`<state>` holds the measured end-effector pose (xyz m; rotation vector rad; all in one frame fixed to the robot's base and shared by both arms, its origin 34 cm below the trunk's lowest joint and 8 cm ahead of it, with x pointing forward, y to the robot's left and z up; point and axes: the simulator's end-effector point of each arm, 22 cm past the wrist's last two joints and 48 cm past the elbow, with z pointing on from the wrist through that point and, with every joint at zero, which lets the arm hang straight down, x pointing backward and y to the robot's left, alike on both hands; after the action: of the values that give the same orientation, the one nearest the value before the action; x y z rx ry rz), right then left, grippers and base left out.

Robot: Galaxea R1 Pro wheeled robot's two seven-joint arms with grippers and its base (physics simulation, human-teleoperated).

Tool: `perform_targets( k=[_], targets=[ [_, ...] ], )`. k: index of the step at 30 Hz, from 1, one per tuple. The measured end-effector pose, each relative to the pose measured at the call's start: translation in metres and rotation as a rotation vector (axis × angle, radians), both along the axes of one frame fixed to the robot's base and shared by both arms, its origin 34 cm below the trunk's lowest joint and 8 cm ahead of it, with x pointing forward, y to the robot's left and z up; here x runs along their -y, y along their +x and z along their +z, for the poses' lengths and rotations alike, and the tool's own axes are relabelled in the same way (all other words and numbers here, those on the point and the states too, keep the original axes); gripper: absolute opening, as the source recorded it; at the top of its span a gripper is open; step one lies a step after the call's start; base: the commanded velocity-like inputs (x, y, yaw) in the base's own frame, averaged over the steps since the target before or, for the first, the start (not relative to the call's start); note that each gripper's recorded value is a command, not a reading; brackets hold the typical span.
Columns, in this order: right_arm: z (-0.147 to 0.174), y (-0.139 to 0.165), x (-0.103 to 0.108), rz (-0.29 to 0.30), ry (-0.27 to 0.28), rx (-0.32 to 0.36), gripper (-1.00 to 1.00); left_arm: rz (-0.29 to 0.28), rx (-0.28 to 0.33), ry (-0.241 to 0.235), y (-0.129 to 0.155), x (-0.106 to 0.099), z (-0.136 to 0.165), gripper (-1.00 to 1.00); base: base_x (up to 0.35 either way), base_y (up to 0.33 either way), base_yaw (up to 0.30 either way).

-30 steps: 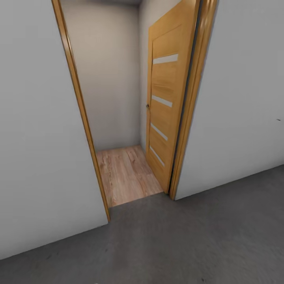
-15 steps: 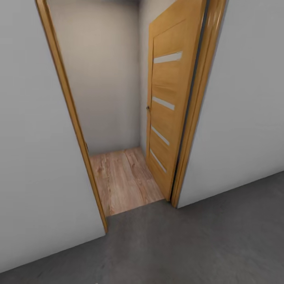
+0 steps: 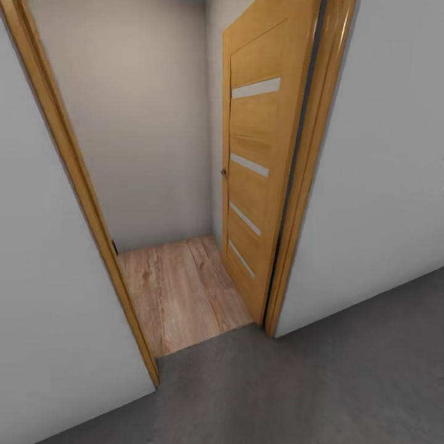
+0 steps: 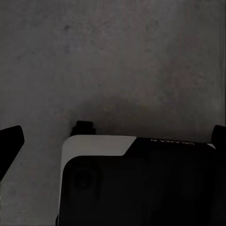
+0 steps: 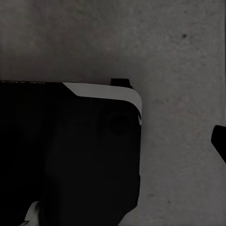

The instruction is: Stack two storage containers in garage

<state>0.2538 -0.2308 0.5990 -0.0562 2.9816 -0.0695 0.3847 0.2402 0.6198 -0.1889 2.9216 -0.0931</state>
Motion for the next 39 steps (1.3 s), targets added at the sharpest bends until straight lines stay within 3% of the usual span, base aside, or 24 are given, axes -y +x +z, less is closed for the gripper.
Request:
perform_targets(
  k=[7, 27, 39],
  targets=[
    [0.0, 0.0, 0.0008, 0.001, -0.001, 0.0, 1.0, 0.0, 0.0, 0.0, 0.0, 0.0, 0.0, 1.0, 0.319, 0.0, -0.177],
    [0.0, 0.0002, 0.0, 0.002, 0.0, 0.0, 1.0, 0.0, 0.0, 0.0, 0.0, -0.0001, 0.0, 1.0, 0.313, 0.0, -0.007],
    [-0.0001, 0.0003, 0.0001, 0.002, -0.001, 0.0, 1.0, 0.001, -0.001, 0.001, 0.0002, -0.0001, -0.0002, 1.0, 0.064, -0.061, 0.0]
  ],
)
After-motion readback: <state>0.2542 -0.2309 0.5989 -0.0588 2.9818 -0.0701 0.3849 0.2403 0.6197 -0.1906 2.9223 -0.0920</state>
